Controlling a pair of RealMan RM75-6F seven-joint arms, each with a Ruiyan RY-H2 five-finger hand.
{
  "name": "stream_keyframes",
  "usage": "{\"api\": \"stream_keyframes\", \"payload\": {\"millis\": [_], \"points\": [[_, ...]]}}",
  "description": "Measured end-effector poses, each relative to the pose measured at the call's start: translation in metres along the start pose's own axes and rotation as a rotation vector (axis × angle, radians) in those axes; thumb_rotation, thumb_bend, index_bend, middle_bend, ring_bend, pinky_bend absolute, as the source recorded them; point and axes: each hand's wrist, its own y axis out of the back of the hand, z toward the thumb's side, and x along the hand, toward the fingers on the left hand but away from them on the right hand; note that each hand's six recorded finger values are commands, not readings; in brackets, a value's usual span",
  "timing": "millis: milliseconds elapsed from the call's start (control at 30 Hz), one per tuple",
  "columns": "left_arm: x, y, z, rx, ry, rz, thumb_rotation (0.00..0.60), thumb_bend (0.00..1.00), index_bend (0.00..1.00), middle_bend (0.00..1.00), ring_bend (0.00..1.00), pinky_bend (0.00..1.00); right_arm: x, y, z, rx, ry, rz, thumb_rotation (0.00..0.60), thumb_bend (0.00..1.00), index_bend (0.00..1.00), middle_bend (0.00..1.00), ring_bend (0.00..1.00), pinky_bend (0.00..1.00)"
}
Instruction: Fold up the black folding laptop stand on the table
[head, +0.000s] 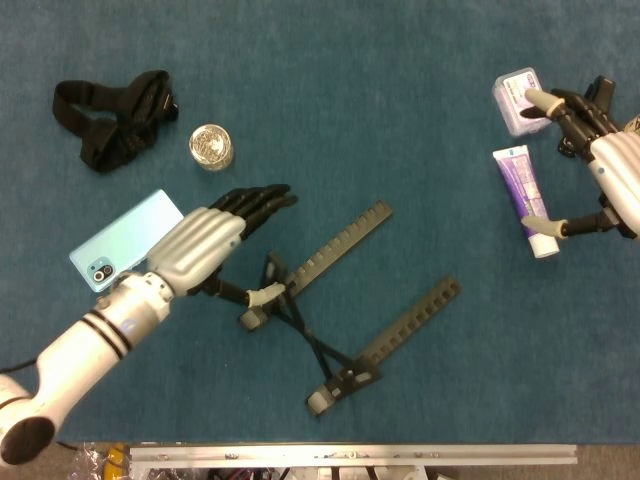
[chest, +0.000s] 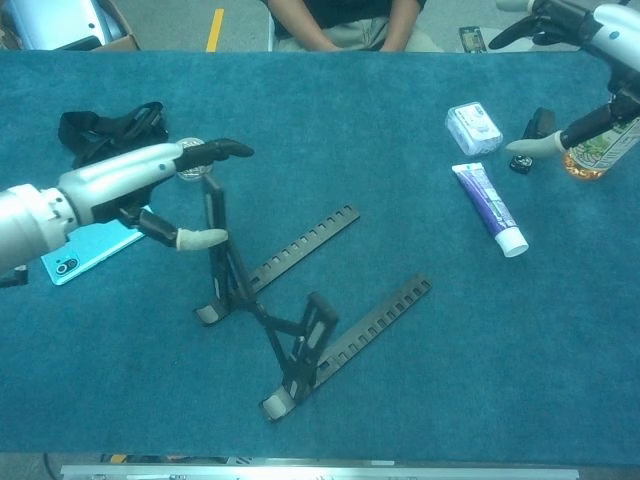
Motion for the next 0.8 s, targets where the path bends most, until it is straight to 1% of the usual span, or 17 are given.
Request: {"api": "stream_keyframes", "payload": {"millis": [233,467,667,800], "points": [[0.019,-0.011,0.001,0.024,0.015,-0.049,0.432,0.26,0.00,0.00,0.00,0.03,0.001,0.000,0.000,-0.013,0.005,-0.008,0.600,0.00,0.00,0.20,0.02,0.09],[0.022,-0.011,-0.002,0.032,0.035,-0.052,0.447,0.26,0.00,0.00,0.00,0.03,0.003,0.005,-0.001,-0.016,0.005,-0.026,0.600,0.00,0.00,0.20,0.02,0.09],[0.016,-0.009,-0.008,0.036,0.058,-0.042,0.506,0.26,0.00,0.00,0.00,0.03,0.004,0.004,-0.001,-0.005,0.008,-0.020,0.600,0.00,0.00,0.20,0.02,0.09],[0.005,-0.004,-0.017,0.057,0.078,-0.010,0.592,0.26,0.00,0.00,0.00,0.03,0.007,0.001,0.000,0.013,0.022,-0.003,0.600,0.01,0.00,0.20,0.02,0.09]]}}
